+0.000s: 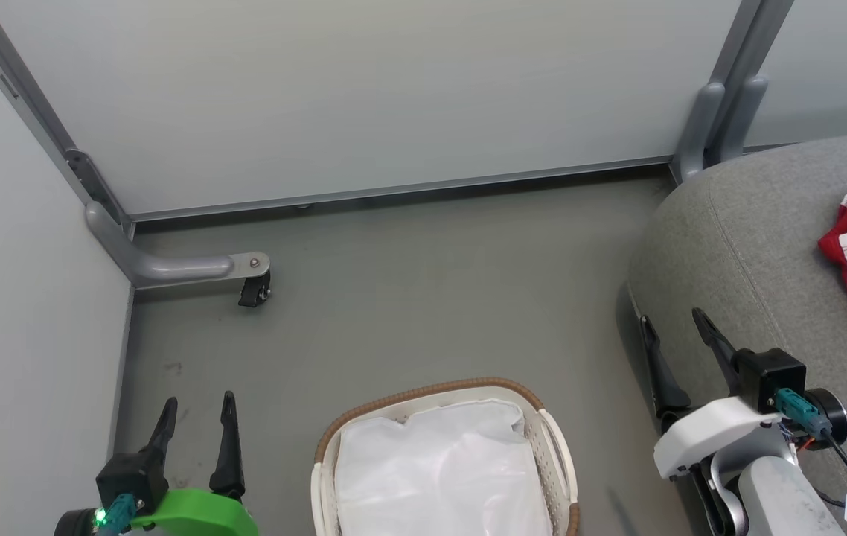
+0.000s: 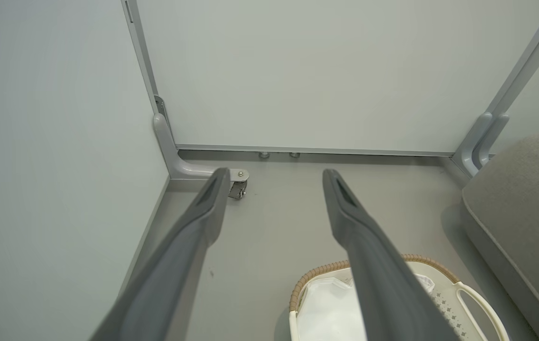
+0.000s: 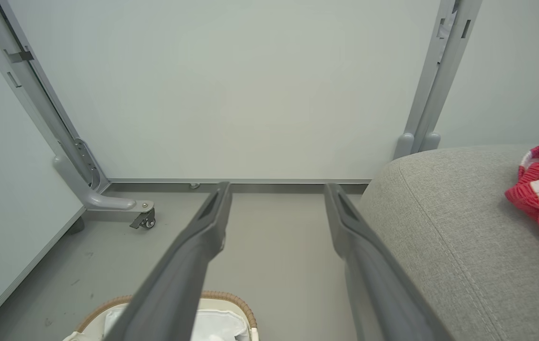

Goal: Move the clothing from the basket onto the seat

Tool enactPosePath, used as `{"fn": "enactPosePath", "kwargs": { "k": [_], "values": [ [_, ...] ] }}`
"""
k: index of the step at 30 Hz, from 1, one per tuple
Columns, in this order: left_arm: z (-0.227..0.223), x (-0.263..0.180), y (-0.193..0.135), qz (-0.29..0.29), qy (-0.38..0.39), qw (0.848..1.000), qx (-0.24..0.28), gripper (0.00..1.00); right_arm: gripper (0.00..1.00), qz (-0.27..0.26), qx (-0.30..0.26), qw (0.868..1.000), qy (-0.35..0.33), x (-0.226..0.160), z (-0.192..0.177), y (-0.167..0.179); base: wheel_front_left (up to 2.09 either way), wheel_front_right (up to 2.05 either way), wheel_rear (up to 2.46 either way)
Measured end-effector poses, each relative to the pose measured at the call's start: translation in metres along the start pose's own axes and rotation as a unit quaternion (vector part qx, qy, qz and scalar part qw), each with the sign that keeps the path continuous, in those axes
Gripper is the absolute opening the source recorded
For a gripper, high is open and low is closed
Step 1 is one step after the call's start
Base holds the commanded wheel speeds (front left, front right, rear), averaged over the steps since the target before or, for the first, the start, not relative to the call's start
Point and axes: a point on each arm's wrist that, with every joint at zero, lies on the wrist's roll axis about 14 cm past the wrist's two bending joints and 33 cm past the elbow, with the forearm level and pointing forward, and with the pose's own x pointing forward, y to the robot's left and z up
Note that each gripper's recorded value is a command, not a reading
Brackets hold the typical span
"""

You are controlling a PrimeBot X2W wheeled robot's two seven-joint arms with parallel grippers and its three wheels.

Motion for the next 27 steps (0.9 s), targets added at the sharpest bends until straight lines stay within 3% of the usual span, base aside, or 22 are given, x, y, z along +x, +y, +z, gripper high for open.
{"fn": "enactPosePath", "kwargs": {
  "k": [9, 10, 16, 27],
  "values": [
    [-0.003, -0.017, 0.011, 0.024, -0.001, 0.999, -0.026, 1.0, 1.0, 0.003, 0.011, 1.0, 0.009, -0.011, -0.007, 0.005, 0.0, 0.0, 0.0],
    [-0.005, -0.018, 0.011, 0.025, 0.002, 0.999, -0.029, 0.0, 0.0, 0.003, 0.012, 1.0, 0.011, -0.012, -0.008, 0.005, 0.0, 0.0, 0.0],
    [-0.02, -0.023, 0.014, 0.036, 0.029, 0.998, -0.045, 0.0, 0.0, -0.009, 0.033, 0.998, 0.049, -0.022, -0.031, 0.003, 0.0, 0.0, 0.0],
    [-0.015, -0.022, 0.023, 0.063, 0.024, 0.988, -0.142, 0.0, 0.0, -0.04, 0.136, 0.989, 0.045, -0.021, -0.026, -0.007, 0.0, 0.0, 0.0]
  ]
}}
